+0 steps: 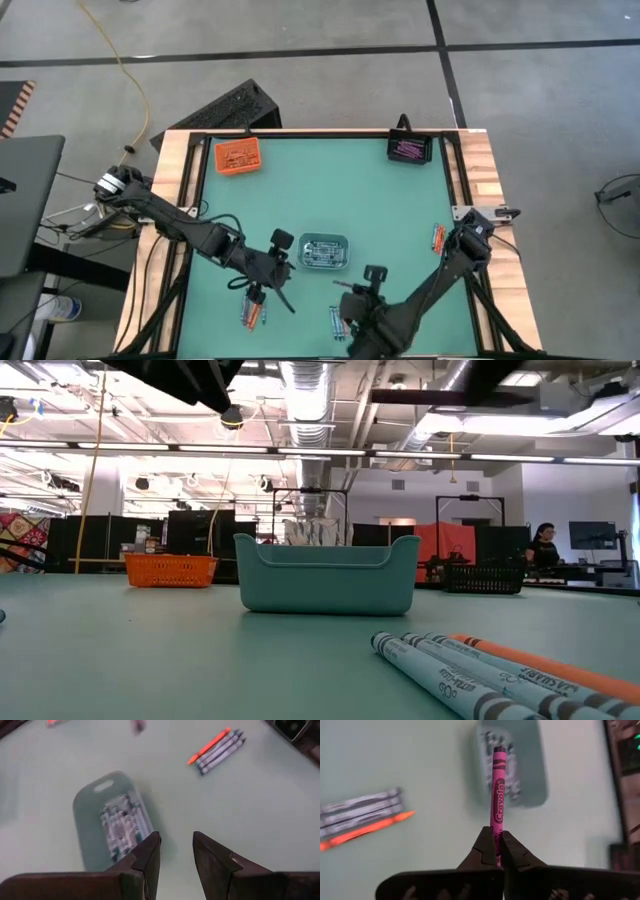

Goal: Sort crayons
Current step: Put the violet crayon into the black bin

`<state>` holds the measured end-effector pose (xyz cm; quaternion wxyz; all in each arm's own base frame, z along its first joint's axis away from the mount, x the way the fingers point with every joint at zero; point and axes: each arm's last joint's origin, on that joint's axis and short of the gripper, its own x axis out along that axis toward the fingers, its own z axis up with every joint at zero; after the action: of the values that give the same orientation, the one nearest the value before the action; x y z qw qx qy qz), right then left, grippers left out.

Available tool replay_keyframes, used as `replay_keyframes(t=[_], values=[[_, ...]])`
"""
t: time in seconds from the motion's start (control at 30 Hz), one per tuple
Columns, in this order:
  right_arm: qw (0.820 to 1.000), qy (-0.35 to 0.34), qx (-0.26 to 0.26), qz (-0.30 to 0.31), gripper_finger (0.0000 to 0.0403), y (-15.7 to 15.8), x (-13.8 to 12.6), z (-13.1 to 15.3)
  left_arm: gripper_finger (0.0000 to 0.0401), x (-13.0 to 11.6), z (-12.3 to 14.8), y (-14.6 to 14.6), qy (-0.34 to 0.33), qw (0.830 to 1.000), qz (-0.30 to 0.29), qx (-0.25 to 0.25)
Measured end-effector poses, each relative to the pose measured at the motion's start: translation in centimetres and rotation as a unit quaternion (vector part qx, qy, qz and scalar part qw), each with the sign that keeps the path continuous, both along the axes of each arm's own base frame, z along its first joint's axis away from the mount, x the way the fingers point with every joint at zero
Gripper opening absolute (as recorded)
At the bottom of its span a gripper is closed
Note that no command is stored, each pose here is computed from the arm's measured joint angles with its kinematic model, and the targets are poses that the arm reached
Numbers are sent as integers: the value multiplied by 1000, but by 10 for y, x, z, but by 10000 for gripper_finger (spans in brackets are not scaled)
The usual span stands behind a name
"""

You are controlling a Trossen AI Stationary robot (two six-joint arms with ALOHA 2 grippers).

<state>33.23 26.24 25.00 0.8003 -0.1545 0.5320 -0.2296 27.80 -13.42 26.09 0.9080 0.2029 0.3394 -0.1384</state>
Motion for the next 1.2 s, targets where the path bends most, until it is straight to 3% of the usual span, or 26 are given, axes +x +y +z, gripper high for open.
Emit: replay_keyframes(t=[0.37, 0.63, 1.0, 1.2], values=[[997, 48, -46, 46, 0, -83, 30, 44, 105, -10, -24, -13, -24, 1000, 2, -8], [996, 59, -55, 48, 0, -152, 26, 89, 105, -13, -23, -21, -55, 998, 1, 5], [998, 43, -39, 7, 0, -225, -41, 136, 105, -12, -22, -19, -65, 997, 7, 28], [999, 30, -21, -28, 0, -254, -90, 134, 105, -8, -21, -14, -69, 997, 16, 25]])
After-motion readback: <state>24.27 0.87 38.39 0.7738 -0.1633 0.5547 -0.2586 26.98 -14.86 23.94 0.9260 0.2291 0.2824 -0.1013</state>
